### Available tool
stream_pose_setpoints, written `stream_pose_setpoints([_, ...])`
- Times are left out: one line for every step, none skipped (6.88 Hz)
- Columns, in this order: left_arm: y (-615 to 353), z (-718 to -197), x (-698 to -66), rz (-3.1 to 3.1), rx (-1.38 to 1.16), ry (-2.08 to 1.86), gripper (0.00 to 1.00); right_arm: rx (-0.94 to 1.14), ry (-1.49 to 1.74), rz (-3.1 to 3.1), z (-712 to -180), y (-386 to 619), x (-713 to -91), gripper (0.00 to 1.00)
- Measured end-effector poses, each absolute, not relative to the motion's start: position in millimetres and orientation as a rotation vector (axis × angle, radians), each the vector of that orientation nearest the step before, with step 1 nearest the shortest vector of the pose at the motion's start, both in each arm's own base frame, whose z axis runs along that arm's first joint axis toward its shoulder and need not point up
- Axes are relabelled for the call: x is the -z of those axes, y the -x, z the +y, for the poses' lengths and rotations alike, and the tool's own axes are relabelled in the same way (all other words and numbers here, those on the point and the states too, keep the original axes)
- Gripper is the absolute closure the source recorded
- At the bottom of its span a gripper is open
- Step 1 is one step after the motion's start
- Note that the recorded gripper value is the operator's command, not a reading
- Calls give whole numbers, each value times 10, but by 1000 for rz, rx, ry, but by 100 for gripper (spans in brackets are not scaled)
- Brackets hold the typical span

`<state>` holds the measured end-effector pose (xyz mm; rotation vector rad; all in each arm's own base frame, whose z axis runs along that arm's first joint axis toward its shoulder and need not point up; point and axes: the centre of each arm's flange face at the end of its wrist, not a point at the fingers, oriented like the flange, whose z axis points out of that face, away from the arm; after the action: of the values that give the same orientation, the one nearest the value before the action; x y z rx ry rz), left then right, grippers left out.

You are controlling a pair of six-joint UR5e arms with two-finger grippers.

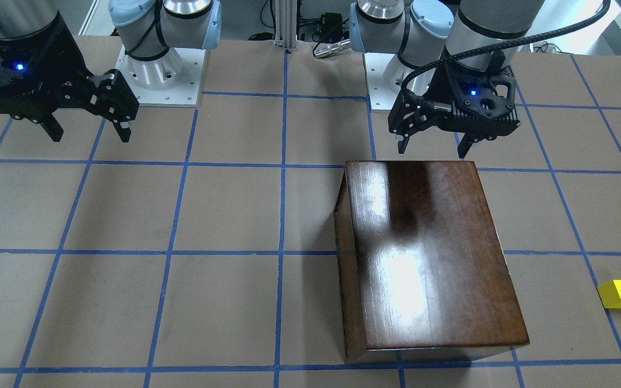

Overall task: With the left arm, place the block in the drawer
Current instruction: 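Move the left gripper from the cabinet top down to the drawer handle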

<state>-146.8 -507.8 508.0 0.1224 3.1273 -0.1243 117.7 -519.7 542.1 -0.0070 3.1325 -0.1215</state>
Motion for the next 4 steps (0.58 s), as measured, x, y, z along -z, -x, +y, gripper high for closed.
stream_pose_setpoints([1381, -5120, -5076, 3128, 113, -116, 0, 122, 7, 3132, -5197, -1178, -5422, 0])
stream_pose_setpoints([1101, -5256, -5056, 3133, 80, -73, 0, 121, 7, 3132, -5198, -1179, -5421, 0])
stream_pose_setpoints([681, -5416, -5026, 3144, 35, -16, 0, 120, 7, 3132, -5200, -1179, -5417, 0])
stream_pose_setpoints([250, -5556, -4959, 3156, -5, -1, 0, 119, 7, 3132, -5202, -1177, -5415, 0])
